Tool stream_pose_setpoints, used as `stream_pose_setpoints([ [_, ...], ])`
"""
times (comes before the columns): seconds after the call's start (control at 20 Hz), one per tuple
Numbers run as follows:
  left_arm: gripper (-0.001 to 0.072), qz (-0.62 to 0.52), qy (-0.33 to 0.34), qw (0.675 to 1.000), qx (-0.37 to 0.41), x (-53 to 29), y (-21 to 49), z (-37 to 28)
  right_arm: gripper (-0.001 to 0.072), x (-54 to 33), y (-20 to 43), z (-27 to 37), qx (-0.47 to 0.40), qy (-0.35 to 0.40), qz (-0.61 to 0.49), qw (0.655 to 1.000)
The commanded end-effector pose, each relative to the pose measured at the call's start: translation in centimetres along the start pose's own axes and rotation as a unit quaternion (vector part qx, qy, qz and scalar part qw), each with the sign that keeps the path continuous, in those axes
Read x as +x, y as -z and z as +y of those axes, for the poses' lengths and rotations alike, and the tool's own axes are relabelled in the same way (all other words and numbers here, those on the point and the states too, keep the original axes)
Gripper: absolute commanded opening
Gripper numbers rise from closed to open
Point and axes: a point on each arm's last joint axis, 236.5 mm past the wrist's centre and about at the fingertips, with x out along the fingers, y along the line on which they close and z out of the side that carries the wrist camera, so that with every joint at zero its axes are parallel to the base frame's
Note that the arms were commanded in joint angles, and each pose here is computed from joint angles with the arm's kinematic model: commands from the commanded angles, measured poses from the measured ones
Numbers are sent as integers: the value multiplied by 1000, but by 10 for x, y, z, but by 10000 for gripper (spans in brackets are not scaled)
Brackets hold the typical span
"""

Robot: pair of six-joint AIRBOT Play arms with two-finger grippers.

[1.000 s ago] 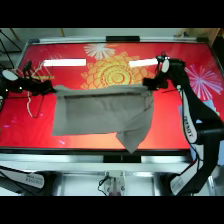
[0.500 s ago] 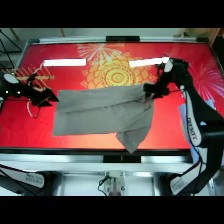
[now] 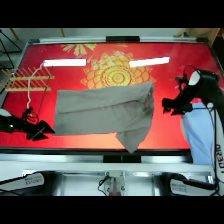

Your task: Fold the shirts.

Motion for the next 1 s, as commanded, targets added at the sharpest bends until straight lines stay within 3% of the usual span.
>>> stream_pose_setpoints([
  [0.0,523,-71,30,997,-19,21,-10,1,466,1,13,3,6,-16,-8,1000],
  [0.05,488,-85,33,996,-19,21,-18,-2,466,1,13,5,7,-22,-8,1000],
  [0.2,115,-104,39,994,-21,21,-28,-10,466,1,15,11,6,-33,-2,999],
  [0.25,33,-106,40,993,-21,20,-28,-11,466,4,18,11,7,-33,3,999],
  [0.5,32,-141,35,989,1,0,-34,-19,468,61,65,44,0,-94,47,994],
  [0.7,32,-151,36,988,12,-11,-32,-26,469,110,95,77,-36,-84,39,995],
  [0.9,33,-146,39,989,12,-10,-29,-28,467,131,90,99,13,-125,24,992],
  [0.95,33,-146,39,989,12,-10,-29,-28,419,132,84,105,21,-134,14,991],
])
